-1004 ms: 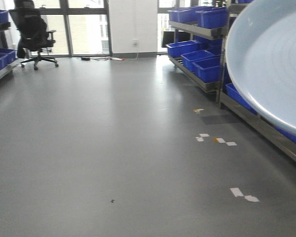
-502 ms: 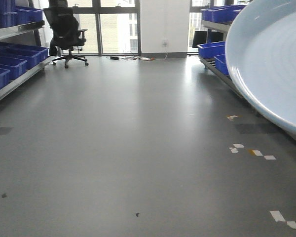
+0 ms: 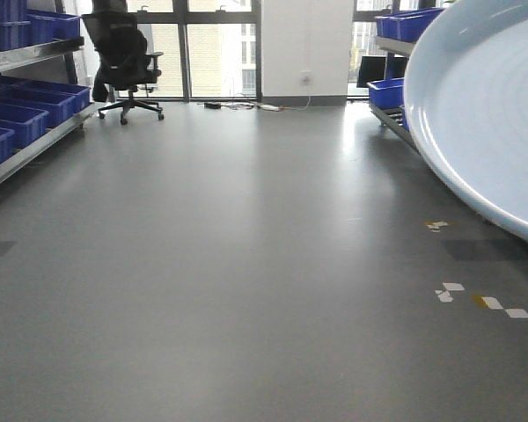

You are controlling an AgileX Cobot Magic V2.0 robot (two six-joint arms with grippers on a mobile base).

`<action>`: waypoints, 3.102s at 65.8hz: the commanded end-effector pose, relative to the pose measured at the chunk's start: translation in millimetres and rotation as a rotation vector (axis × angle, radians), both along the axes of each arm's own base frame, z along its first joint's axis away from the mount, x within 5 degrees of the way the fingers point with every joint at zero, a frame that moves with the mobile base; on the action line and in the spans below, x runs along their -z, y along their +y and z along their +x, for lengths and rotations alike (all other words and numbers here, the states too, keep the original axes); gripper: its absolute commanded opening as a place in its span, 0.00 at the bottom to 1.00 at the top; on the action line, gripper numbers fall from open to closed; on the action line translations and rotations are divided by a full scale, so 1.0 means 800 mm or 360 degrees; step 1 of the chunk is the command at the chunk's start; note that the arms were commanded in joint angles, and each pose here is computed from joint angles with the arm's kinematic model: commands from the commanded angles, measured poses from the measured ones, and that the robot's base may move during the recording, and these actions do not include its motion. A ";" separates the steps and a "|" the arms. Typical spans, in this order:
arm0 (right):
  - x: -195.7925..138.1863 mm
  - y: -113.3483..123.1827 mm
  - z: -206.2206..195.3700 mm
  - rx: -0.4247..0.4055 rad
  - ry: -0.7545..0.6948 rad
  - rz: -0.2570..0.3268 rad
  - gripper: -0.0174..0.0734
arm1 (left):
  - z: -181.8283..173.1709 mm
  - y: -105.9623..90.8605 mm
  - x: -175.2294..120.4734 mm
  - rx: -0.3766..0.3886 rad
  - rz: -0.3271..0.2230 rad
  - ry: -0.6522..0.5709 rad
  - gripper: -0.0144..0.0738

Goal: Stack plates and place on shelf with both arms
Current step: 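Keep the white plates gripped in the right gripper while driving across the floor, then hold the plates in the right gripper while turning to face the blue-bin shelf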

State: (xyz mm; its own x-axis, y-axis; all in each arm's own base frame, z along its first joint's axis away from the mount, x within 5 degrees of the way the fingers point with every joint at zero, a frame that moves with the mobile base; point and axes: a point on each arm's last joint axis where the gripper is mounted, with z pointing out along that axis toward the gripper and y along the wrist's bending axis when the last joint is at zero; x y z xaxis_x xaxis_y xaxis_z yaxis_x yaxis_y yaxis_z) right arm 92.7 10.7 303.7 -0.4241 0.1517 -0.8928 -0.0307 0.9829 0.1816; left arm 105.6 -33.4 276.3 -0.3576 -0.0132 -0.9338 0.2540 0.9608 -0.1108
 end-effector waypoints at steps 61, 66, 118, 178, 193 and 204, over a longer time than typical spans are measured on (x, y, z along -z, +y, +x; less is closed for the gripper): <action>-0.021 -0.001 0.004 0.0013 -0.0182 0.0019 0.25 | 0.004 -0.002 -0.021 0.0002 -0.0073 -0.0162 0.26; -0.021 -0.001 0.004 0.0013 -0.0182 0.0019 0.25 | 0.004 -0.002 -0.021 0.0002 -0.0073 -0.0162 0.26; -0.021 -0.001 0.004 0.0013 -0.0182 0.0019 0.25 | 0.004 -0.002 -0.021 0.0002 -0.0073 -0.0162 0.26; -0.021 -0.001 0.004 0.0013 -0.0182 0.0019 0.25 | 0.004 -0.002 -0.021 0.0002 -0.0073 -0.0162 0.26; -0.021 -0.001 0.004 0.0013 -0.0182 0.0019 0.25 | 0.004 -0.002 -0.021 0.0002 -0.0073 -0.0162 0.26; -0.021 -0.001 0.004 0.0013 -0.0182 0.0019 0.25 | 0.004 -0.002 -0.021 0.0002 -0.0073 -0.0162 0.26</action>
State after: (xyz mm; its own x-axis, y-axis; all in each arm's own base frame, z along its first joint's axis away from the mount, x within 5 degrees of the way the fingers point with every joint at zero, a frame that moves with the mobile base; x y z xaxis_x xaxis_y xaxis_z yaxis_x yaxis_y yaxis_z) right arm 92.7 10.7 303.7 -0.4241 0.1517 -0.8928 -0.0307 0.9829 0.1816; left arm 105.6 -33.4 276.5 -0.3558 -0.0137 -0.9345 0.2545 0.9607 -0.1110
